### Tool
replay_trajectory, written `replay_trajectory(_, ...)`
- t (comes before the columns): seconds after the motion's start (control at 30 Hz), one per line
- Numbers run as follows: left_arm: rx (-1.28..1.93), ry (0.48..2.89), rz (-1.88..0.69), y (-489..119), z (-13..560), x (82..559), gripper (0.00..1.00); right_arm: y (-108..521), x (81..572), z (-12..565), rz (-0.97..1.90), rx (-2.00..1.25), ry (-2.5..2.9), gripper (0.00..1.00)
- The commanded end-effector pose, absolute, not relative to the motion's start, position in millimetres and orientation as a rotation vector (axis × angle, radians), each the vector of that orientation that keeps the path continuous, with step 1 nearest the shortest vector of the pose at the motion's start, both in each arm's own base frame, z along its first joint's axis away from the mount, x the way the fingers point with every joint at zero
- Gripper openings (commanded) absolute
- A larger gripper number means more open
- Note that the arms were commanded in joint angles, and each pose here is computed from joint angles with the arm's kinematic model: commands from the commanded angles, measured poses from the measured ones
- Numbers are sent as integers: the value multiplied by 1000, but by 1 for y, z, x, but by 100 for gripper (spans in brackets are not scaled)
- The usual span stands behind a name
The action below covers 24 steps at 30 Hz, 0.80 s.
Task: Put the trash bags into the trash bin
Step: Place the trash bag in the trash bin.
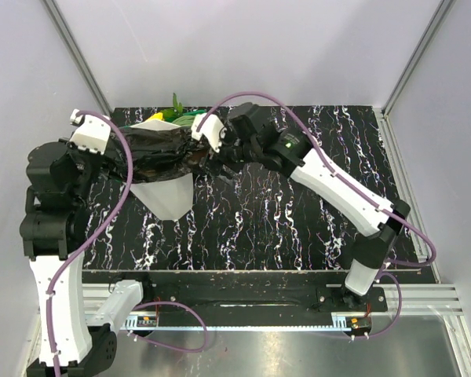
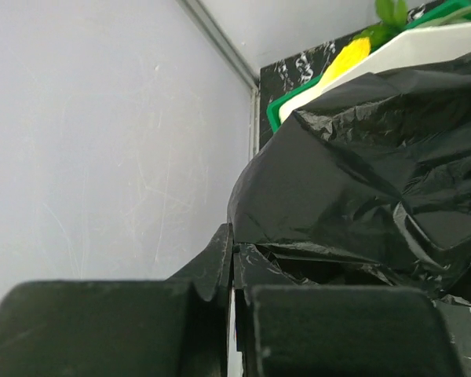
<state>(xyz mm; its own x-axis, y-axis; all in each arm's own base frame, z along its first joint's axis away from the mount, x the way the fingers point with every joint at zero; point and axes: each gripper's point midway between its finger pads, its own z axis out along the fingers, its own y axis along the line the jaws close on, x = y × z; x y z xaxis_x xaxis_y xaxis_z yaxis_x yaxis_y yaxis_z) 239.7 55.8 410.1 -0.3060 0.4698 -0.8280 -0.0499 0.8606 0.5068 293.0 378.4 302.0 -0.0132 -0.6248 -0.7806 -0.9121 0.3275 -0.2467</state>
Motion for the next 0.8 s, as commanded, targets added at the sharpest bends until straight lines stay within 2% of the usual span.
replay_trajectory(0.0,332,1771,403,36,431,228,0,383,263,357,565,-1443,1587,86)
replay_trajectory(0.13,335,1776,383,33,431,228,0,390,246,365,600,-1520,1544,85)
replay_trajectory(0.4,345,1801,380,33,427,228,0,416,225,337,574,-1642,1507,80)
replay_trajectory(0.77,359,1806,368,31,431,221,0,432,258,315,398,-1630,1478,75)
